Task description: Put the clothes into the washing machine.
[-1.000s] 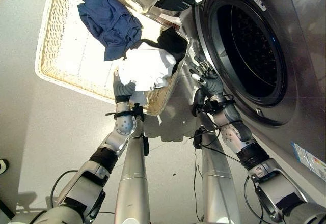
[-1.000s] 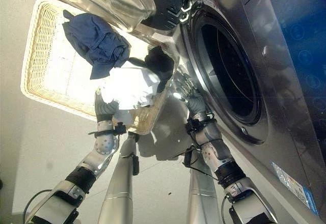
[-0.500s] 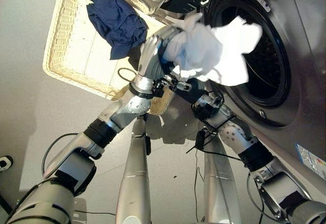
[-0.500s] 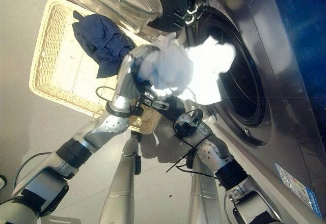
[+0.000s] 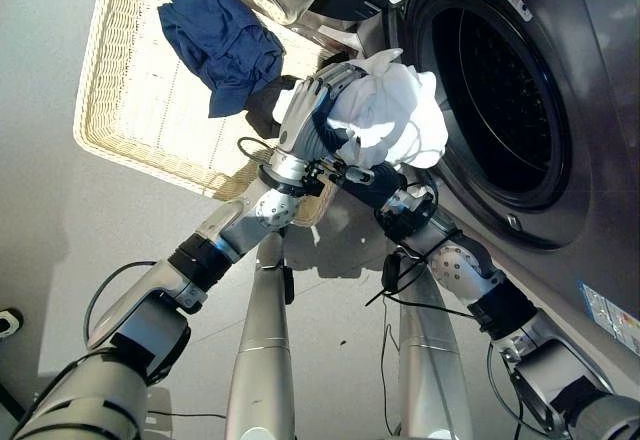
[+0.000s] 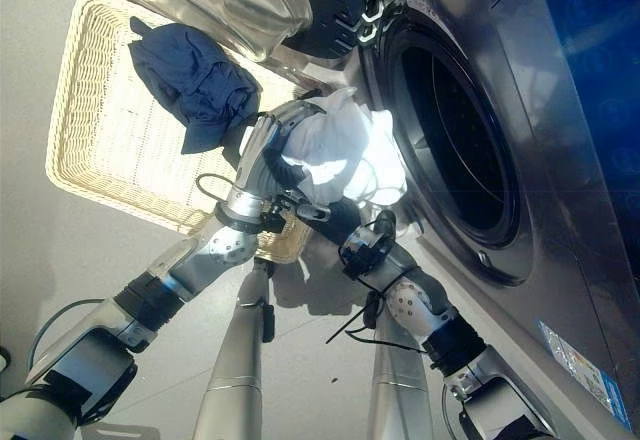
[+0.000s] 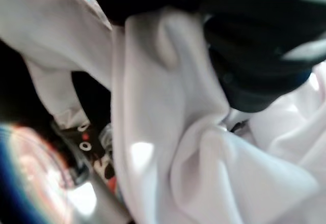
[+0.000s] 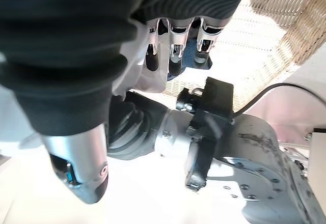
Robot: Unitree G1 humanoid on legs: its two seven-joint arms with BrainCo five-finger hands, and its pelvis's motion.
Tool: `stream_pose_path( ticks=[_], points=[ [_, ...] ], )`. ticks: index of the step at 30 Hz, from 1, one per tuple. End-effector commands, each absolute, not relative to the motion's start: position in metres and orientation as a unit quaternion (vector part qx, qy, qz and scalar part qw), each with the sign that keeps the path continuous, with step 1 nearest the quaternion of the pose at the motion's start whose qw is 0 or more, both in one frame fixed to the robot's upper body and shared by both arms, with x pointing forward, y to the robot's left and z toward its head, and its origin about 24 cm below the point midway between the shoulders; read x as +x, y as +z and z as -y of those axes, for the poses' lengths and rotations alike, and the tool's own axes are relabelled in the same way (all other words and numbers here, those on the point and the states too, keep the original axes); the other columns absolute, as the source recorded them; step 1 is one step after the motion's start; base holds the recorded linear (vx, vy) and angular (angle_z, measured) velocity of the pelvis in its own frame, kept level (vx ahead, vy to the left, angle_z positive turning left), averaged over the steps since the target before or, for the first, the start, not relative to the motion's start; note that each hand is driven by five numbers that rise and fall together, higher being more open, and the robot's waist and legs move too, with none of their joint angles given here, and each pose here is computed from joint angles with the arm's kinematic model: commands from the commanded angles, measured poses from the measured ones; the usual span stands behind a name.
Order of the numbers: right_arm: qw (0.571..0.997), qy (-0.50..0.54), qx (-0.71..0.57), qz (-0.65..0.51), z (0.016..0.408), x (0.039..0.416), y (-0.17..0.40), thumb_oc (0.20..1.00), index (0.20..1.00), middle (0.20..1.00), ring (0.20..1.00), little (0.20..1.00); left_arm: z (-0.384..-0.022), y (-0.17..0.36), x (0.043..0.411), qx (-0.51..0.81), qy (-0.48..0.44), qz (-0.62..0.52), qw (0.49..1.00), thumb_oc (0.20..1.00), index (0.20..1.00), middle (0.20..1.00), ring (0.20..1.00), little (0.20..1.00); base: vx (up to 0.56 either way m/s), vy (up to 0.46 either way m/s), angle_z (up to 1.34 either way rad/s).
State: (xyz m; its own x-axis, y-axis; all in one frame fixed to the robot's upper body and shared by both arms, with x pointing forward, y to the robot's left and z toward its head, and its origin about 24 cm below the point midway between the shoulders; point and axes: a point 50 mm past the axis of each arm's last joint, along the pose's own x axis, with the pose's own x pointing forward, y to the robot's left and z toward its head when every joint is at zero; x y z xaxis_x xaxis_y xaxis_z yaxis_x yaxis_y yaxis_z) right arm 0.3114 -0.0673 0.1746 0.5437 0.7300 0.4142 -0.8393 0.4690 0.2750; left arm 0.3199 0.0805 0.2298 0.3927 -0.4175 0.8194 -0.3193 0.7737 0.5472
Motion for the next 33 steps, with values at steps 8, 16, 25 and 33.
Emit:
stream_pose_path(
  ticks=[8, 16, 25, 33],
  points=[
    [0.819, 0.439, 0.276, 0.244, 0.078, 0.298, 0.212, 1.0, 1.0, 1.0, 1.0, 1.0, -0.084, 0.242, 0.304, 0.299, 0.011, 0.623, 0.723, 0.2, 0.2, 0.2, 0.2, 0.2, 0.0, 0.0, 0.0],
    [0.841, 0.326, 0.312, 0.299, 0.1, 0.303, 0.218, 1.0, 1.0, 1.0, 1.0, 1.0, -0.091, 0.245, 0.298, 0.284, 0.068, 0.651, 0.701, 0.2, 0.2, 0.2, 0.2, 0.2, 0.0, 0.0, 0.0],
    [0.853, 0.288, 0.292, 0.323, 0.098, 0.296, 0.223, 1.0, 1.0, 1.0, 1.0, 1.0, -0.092, 0.244, 0.293, 0.267, 0.109, 0.668, 0.686, 0.2, 0.2, 0.2, 0.2, 0.2, 0.0, 0.0, 0.0],
    [0.859, 0.29, 0.279, 0.317, 0.093, 0.297, 0.223, 1.0, 1.0, 1.0, 1.0, 1.0, -0.094, 0.245, 0.294, 0.257, 0.133, 0.668, 0.685, 0.2, 0.2, 0.2, 0.2, 0.2, 0.0, 0.0, 0.0]
  ],
)
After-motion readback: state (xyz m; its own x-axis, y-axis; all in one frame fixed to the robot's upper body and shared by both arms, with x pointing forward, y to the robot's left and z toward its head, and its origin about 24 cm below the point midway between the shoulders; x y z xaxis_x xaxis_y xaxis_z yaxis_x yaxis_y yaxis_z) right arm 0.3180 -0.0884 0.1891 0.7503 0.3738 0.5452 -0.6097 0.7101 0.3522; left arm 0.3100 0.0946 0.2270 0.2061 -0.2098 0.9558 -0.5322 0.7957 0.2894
